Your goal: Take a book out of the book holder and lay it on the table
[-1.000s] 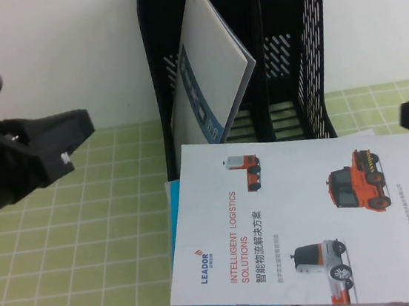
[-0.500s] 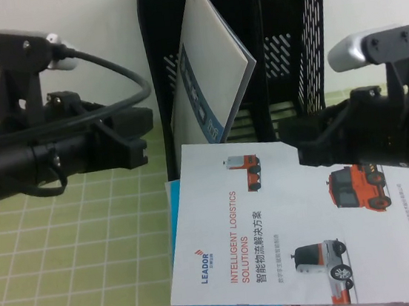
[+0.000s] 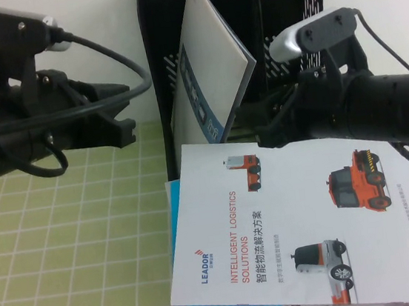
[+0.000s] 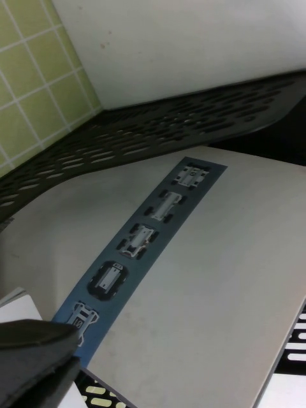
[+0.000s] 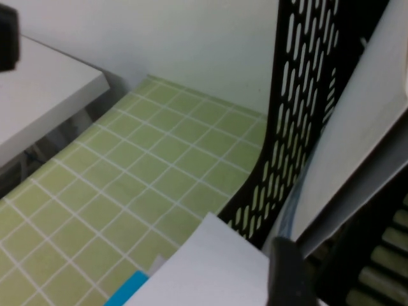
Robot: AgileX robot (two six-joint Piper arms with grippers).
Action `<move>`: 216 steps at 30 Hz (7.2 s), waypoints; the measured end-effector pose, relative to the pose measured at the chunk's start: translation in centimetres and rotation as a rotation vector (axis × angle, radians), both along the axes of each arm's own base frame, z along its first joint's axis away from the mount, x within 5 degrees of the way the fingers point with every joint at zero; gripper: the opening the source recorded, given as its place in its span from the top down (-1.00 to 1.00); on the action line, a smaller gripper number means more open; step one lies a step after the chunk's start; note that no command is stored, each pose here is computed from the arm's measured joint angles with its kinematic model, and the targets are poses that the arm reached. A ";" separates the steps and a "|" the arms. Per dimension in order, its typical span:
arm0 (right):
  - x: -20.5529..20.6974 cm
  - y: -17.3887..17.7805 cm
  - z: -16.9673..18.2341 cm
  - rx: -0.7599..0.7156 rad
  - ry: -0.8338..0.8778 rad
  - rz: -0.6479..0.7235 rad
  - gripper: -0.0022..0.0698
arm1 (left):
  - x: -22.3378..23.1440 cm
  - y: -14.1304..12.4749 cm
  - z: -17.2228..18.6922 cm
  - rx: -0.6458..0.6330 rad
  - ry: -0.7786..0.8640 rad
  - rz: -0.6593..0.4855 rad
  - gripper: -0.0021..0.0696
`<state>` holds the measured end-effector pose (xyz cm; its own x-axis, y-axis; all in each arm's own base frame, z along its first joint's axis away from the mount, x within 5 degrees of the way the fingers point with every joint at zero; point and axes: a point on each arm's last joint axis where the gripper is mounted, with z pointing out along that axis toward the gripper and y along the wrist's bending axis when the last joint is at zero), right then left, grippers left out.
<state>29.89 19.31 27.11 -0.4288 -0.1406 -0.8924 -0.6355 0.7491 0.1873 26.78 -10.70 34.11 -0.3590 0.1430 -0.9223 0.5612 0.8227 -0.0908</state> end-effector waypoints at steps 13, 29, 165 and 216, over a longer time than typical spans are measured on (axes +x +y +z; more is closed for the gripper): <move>1.9 0.5 0.4 -0.049 -0.061 -0.026 -0.12 | 0.0 0.0 0.0 0.002 0.001 -0.004 0.95; 2.1 0.4 0.2 -0.100 -0.095 -0.020 -0.02 | -0.2 -0.2 -0.1 -0.001 0.024 -0.032 0.95; -12.7 11.3 2.5 -1.210 0.088 0.439 0.37 | -6.2 2.9 7.1 -0.122 0.070 0.022 0.95; -20.7 -12.7 7.7 -0.403 -0.267 -0.172 0.94 | -19.9 8.0 -10.5 -0.234 -0.121 0.342 0.95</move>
